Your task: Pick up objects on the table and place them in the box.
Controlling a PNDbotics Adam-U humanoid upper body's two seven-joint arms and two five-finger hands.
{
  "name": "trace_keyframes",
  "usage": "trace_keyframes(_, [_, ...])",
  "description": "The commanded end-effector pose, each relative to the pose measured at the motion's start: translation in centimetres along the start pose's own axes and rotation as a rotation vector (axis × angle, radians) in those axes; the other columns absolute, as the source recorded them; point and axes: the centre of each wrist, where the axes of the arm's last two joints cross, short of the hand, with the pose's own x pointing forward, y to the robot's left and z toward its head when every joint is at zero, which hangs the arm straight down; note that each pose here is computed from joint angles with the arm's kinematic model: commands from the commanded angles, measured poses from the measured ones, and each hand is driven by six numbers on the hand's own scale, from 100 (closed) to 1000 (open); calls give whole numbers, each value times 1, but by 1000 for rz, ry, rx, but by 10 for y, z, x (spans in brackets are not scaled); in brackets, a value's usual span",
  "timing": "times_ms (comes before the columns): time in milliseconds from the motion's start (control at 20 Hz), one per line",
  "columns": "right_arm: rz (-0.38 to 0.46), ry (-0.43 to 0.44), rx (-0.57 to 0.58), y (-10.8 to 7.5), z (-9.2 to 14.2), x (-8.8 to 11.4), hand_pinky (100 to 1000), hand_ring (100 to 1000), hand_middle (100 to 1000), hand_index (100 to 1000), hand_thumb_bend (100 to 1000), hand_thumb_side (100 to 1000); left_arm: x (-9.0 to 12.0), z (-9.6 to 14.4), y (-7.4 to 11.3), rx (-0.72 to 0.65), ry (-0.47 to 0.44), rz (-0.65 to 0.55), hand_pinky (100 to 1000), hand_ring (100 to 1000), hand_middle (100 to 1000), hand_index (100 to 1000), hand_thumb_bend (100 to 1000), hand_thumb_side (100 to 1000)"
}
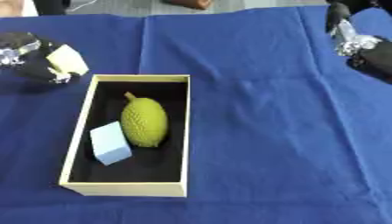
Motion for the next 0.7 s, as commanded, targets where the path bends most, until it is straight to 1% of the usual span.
trace_keyframes(50, [10,-16,-18,-7,-1,5,864,659,620,745,100,710,-4,3,15,40,3,28,805,714,569,883,493,701])
trace_keyframes(150, [10,-11,-19,-6,-1,4,864,658,619,745,100,710,-3,3,16,56,-8,42,801,694,563,866,452,676])
trace_keyframes(200, [10,-9,-19,-6,-1,4,864,658,619,744,100,710,-3,4,16,64,-12,48,797,683,555,853,409,661])
trace_keyframes(250, [10,-6,-19,-6,0,4,864,658,618,744,100,710,-2,4,17,74,-16,54,796,679,551,846,386,651])
trace_keyframes(300, [10,-3,-20,-6,0,3,865,657,618,744,100,711,-1,5,18,81,-19,59,794,674,549,837,350,621])
trace_keyframes(350, [9,0,-20,-6,0,3,865,657,618,744,100,711,-1,6,19,88,-19,62,792,671,547,834,334,603])
trace_keyframes(450, [8,3,-19,-5,1,3,865,657,617,744,100,716,0,7,21,95,-16,64,784,653,535,816,245,456])
trace_keyframes(500, [8,3,-19,-5,1,3,865,657,617,744,100,712,1,8,22,98,-14,64,784,653,535,815,239,442])
trace_keyframes(550, [7,4,-19,-5,1,3,865,657,617,743,100,711,1,9,23,101,-14,66,772,628,514,796,168,194])
trace_keyframes(600, [7,5,-19,-5,1,3,865,657,617,743,100,711,2,10,24,106,-12,69,768,617,504,789,149,108])
trace_keyframes(700, [6,8,-18,-5,1,3,865,657,617,743,100,711,4,11,26,116,-12,75,767,611,503,785,135,112])
